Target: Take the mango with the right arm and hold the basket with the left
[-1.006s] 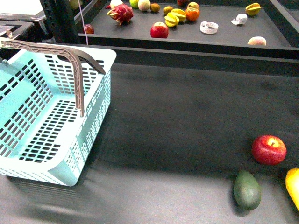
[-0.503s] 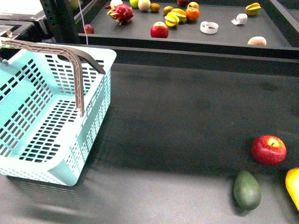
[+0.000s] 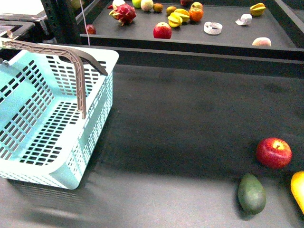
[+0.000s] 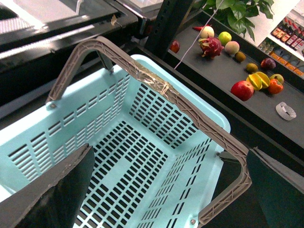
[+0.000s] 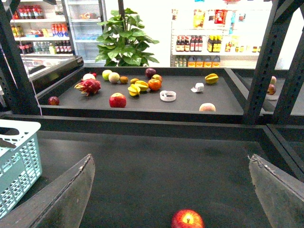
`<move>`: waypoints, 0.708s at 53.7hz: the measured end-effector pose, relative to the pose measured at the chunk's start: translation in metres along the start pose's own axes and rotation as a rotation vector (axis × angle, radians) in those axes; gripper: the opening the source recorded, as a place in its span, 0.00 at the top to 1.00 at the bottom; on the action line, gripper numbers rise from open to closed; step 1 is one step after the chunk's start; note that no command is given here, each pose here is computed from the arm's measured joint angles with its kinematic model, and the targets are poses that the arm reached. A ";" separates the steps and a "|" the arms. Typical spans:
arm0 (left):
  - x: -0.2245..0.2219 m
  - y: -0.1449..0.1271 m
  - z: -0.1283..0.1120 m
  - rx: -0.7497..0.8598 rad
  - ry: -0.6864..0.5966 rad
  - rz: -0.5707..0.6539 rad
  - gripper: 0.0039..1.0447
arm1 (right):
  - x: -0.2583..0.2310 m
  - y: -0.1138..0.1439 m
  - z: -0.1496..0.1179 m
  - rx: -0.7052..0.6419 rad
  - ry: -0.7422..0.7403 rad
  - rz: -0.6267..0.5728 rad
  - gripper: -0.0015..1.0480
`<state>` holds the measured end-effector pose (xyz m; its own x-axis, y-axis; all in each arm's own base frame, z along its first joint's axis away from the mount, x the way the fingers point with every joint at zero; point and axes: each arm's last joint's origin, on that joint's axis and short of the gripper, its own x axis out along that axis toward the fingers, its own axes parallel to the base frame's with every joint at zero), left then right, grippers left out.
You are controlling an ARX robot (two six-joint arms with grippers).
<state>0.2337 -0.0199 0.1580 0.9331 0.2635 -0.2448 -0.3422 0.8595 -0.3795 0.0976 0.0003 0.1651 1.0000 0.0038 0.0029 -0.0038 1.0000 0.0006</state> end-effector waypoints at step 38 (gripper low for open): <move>0.112 -0.040 -0.013 -0.329 0.111 -0.028 0.05 | 0.000 0.000 0.000 0.000 0.000 0.000 0.08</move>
<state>0.3500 -0.0302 0.1343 0.9311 0.1775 -0.3187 -0.3510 0.6736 -0.6504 0.0976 0.0003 0.1651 1.0000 0.0038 0.0029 -0.0038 1.0000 0.0006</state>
